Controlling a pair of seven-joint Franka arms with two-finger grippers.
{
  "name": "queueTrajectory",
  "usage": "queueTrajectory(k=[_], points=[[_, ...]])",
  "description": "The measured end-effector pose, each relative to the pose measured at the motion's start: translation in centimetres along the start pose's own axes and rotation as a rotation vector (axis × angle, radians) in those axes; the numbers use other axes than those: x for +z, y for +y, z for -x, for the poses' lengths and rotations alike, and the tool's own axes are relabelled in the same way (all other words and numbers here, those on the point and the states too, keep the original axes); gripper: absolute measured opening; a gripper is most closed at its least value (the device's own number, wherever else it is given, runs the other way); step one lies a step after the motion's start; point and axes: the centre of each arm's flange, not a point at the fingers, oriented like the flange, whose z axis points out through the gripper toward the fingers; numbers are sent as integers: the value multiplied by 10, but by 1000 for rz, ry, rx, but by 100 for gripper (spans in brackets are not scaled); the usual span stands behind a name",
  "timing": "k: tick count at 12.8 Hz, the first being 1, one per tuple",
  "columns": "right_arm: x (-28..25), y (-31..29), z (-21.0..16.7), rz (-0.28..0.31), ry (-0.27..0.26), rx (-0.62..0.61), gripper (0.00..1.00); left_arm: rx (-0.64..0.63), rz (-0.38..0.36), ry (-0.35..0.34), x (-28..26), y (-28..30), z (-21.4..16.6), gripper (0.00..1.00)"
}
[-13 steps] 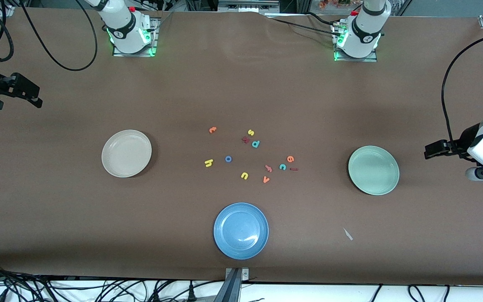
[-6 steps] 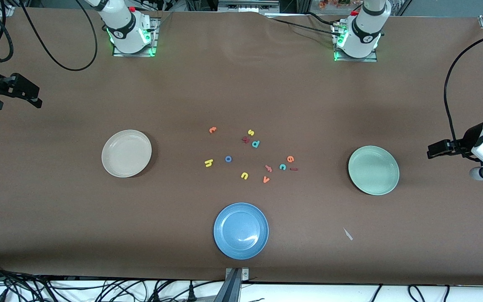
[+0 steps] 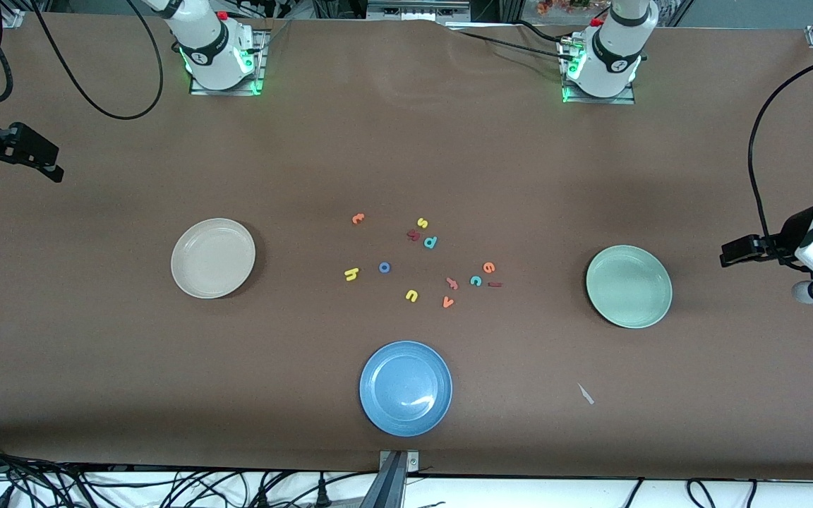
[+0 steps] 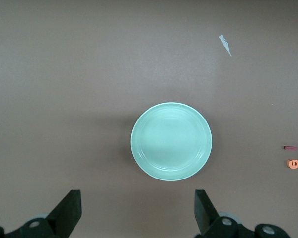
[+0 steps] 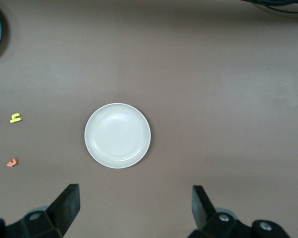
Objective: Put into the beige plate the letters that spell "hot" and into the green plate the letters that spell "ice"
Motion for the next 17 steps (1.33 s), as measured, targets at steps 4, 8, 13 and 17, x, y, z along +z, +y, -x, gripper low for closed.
queueTrajectory(k=[4,8,13,17], points=[[-4,0,-1,4,6,0,100,0,0,-2,0,0,0,100],[5,-8,2,0,-50,-13,100,0,0,-4,1,0,0,100],[5,-10,3,0,-53,-17,100,0,0,-5,1,0,0,100],[9,-9,1,0,-63,-15,100,0,0,-5,1,0,0,100]])
